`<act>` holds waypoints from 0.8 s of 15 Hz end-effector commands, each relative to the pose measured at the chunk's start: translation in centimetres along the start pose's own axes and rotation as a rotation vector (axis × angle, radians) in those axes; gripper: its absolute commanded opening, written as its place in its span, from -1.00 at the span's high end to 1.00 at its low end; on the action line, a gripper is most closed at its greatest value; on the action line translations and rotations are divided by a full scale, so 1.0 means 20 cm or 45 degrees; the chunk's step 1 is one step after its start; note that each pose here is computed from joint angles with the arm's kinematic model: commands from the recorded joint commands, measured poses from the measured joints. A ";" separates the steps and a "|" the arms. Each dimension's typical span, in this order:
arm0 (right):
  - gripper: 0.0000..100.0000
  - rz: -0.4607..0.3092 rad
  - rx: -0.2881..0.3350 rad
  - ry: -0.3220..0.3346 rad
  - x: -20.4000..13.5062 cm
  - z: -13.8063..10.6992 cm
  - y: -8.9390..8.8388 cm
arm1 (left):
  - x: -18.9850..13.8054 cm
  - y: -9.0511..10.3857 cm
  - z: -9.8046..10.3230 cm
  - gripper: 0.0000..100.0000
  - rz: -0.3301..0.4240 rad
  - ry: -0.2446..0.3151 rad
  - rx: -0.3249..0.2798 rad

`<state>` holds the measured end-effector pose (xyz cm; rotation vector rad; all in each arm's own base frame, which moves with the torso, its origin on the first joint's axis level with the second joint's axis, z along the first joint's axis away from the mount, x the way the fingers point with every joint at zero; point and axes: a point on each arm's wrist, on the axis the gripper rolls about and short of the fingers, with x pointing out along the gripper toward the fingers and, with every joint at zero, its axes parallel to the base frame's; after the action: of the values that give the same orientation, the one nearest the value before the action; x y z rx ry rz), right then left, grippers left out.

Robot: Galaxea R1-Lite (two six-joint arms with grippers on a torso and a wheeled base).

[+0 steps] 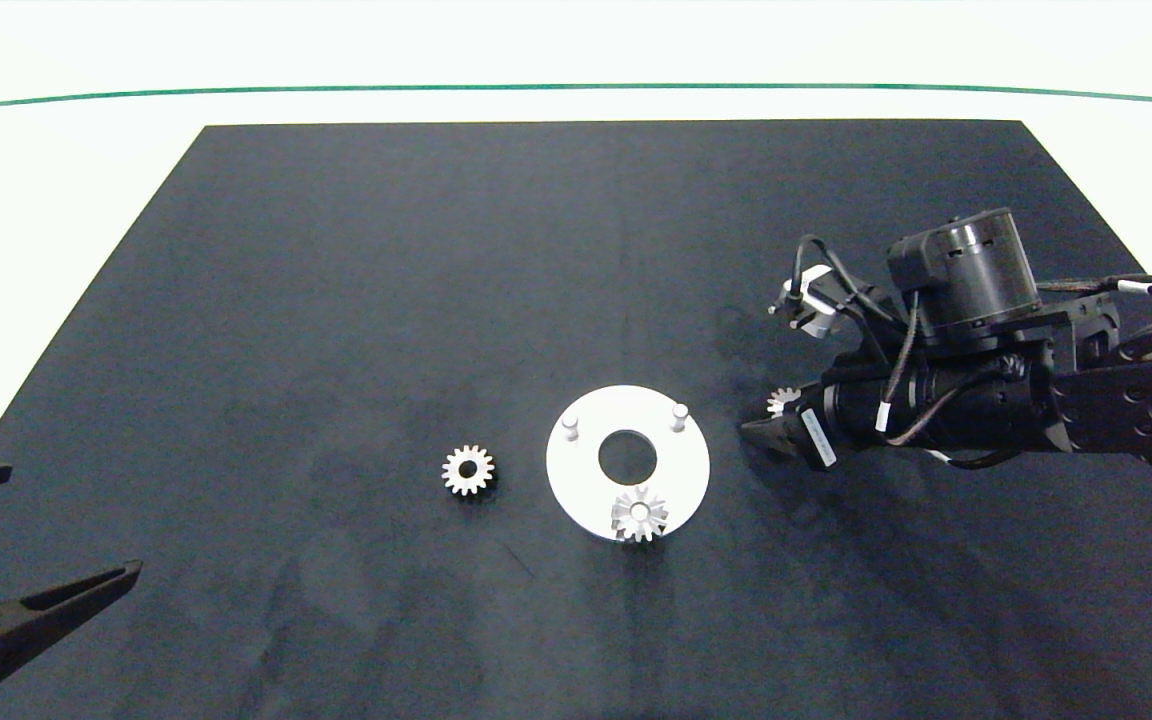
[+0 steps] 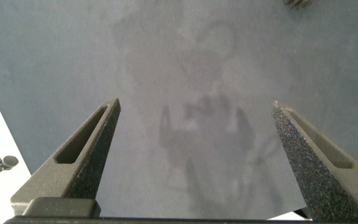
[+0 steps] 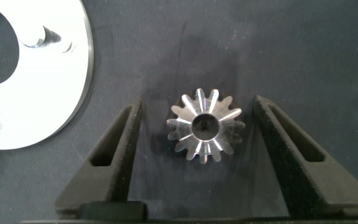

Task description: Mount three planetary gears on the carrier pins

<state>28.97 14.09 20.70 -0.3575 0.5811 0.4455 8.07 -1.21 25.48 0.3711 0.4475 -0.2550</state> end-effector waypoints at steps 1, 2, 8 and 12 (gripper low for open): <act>-0.33 0.000 -0.002 0.003 0.00 0.00 0.00 | 0.00 0.00 0.00 -1.00 -0.001 0.001 0.003; -0.27 -0.003 -0.003 0.007 0.00 -0.01 0.00 | -0.01 0.00 0.00 -1.00 0.001 -0.003 0.005; -0.03 -0.004 -0.003 0.013 0.00 -0.01 0.00 | -0.01 0.00 0.00 -1.00 0.002 -0.002 0.014; 0.12 -0.004 -0.005 0.011 0.00 -0.01 0.00 | -0.01 0.00 0.00 -1.00 0.002 -0.002 0.014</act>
<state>28.93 14.05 20.53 -0.3632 0.5895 0.4410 7.93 -1.18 25.53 0.3799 0.4414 -0.2546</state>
